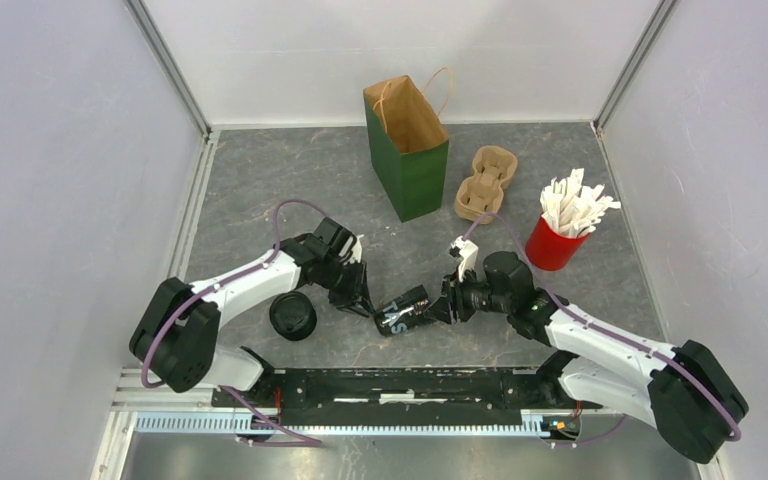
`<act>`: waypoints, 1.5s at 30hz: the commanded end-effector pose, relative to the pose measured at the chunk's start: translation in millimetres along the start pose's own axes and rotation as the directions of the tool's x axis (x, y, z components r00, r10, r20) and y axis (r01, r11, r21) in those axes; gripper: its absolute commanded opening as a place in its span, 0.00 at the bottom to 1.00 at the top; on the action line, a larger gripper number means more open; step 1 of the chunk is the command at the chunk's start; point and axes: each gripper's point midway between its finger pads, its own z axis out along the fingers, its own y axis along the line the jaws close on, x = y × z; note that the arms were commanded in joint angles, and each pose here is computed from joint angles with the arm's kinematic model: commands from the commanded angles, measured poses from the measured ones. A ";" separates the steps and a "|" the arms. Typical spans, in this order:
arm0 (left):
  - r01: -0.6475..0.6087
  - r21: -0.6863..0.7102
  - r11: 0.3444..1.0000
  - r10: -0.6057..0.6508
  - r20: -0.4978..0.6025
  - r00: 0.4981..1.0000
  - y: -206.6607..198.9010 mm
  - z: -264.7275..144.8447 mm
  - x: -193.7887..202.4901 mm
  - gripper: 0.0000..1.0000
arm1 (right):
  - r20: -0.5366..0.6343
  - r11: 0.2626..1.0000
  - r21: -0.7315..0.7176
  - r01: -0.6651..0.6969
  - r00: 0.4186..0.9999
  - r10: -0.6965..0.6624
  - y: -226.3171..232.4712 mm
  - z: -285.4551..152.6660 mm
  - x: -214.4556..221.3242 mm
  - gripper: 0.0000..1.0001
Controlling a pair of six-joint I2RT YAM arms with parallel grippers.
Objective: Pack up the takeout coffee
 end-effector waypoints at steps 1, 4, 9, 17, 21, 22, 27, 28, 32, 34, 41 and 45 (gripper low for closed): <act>-0.003 0.034 0.999 0.001 0.062 0.998 -10.5 -2.0 -11.5 0.24 | 0.038 0.997 -0.068 0.039 0.999 -0.037 14.9 4.0 -9.7 0.40; -0.002 0.035 0.999 0.000 0.072 0.997 -10.9 -1.3 -14.0 0.24 | 0.066 0.993 -0.097 0.072 0.996 -0.066 22.8 2.8 -18.7 0.25; -0.011 0.121 0.993 0.000 0.090 0.996 -34.0 1.5 -23.6 0.22 | 0.101 0.982 -0.083 0.168 0.982 -0.159 30.7 -0.7 -44.8 0.14; -0.047 0.113 0.992 0.029 0.155 0.987 -47.4 1.2 -53.9 0.23 | -0.056 0.937 0.165 0.307 0.952 -0.302 10.7 -8.4 -74.0 0.10; -0.053 0.115 0.992 0.029 0.198 0.980 -54.1 -5.6 -71.0 0.25 | -0.141 0.899 0.252 0.357 0.933 -0.331 2.9 -10.7 -82.0 0.09; -0.051 0.117 0.992 0.025 0.214 0.976 -55.0 -10.0 -75.9 0.25 | -0.166 0.891 0.268 0.367 0.928 -0.333 0.7 -10.4 -81.2 0.09; -0.009 0.127 0.992 -0.029 0.294 0.955 -45.1 -35.3 -98.6 0.27 | -0.207 0.873 0.285 0.397 0.914 -0.349 0.6 -2.9 -82.3 0.09; -0.004 0.129 0.992 -0.036 0.301 0.953 -43.4 -38.8 -100.6 0.28 | -0.209 0.873 0.280 0.398 0.913 -0.349 2.4 -0.8 -82.9 0.09; -0.009 0.136 0.991 -0.035 0.314 0.949 -41.2 -46.4 -101.3 0.30 | -0.205 0.884 0.251 0.395 0.914 -0.351 11.5 5.4 -83.4 0.15; -0.012 0.140 0.990 -0.032 0.309 0.951 -41.0 -45.9 -99.3 0.31 | -0.187 0.893 0.243 0.380 0.921 -0.341 15.6 6.5 -86.0 0.21; -0.019 0.169 0.985 -0.031 0.293 0.956 -42.6 -42.5 -93.9 0.32 | -0.173 0.898 0.255 0.360 0.930 -0.324 17.0 7.5 -90.8 0.20; -0.029 0.199 0.980 -0.027 0.273 0.962 -47.2 -41.4 -90.9 0.33 | -0.156 0.907 0.232 0.352 0.934 -0.323 23.9 9.3 -95.4 0.21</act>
